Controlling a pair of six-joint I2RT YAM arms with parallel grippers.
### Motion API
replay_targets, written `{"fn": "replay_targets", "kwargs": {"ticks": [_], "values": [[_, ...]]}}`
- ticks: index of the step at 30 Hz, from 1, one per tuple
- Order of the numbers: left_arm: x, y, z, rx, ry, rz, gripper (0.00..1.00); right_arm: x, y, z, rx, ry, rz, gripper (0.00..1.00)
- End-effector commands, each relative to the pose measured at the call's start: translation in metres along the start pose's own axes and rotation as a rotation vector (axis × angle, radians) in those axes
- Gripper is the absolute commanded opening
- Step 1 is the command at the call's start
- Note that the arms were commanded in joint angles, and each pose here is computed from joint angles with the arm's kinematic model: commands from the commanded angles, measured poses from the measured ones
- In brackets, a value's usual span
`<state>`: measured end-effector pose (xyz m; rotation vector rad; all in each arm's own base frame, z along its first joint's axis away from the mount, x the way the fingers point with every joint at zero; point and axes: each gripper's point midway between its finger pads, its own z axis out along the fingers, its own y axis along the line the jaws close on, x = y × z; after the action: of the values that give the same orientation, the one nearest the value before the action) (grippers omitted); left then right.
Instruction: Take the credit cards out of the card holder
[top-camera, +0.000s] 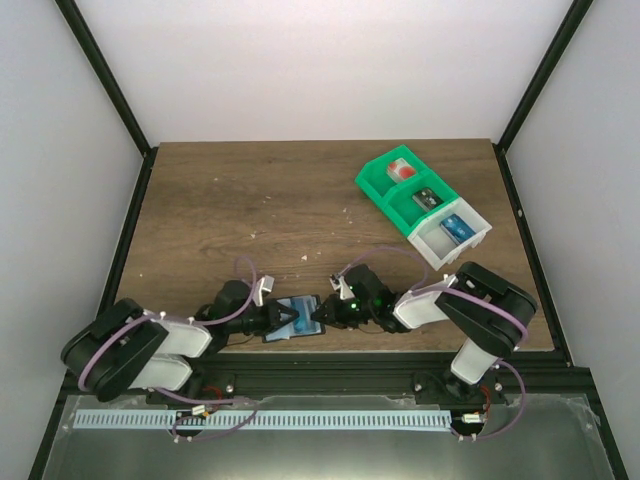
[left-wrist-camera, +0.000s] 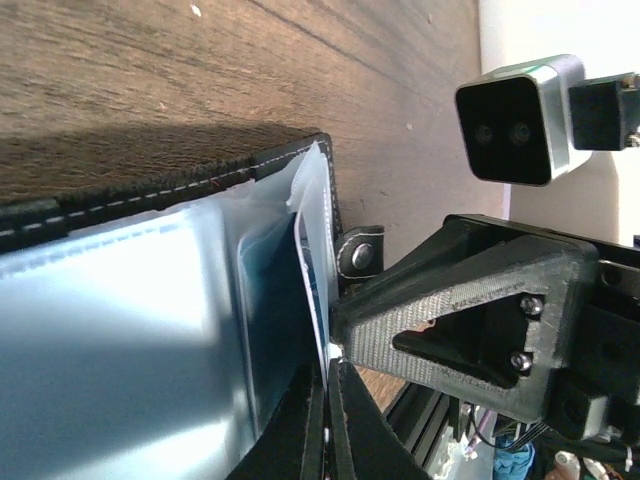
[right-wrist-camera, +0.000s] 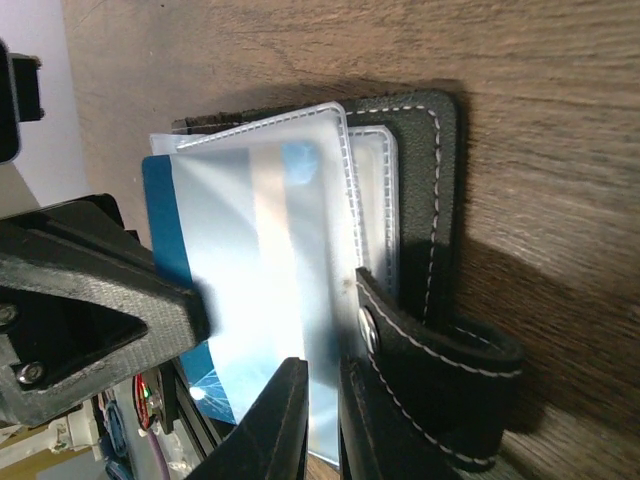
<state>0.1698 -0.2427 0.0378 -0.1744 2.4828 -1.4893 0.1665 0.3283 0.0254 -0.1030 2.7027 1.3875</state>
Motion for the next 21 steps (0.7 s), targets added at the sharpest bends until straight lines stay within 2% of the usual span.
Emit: {"fn": "replay_targets", "kwargs": {"ticks": [1,8,18,21], "values": [[-0.01,-0.008,-0.006,-0.013,-0.059,0.047,0.0,0.027,-0.05,0.005,0.184,0.067,0.077,0.12],[-0.019,-0.004,-0.019,-0.093,-0.13,0.069,0.0,0.026,-0.049,0.004,0.19,0.062,0.078,0.11],[-0.036,-0.023,-0.038,-0.085,-0.237,0.125,0.0,0.016,-0.038,0.002,0.19,0.038,0.045,0.12],[-0.042,-0.035,-0.044,-0.068,-0.268,0.182,0.0,0.01,-0.033,0.001,0.195,0.025,0.032,0.12]]}}
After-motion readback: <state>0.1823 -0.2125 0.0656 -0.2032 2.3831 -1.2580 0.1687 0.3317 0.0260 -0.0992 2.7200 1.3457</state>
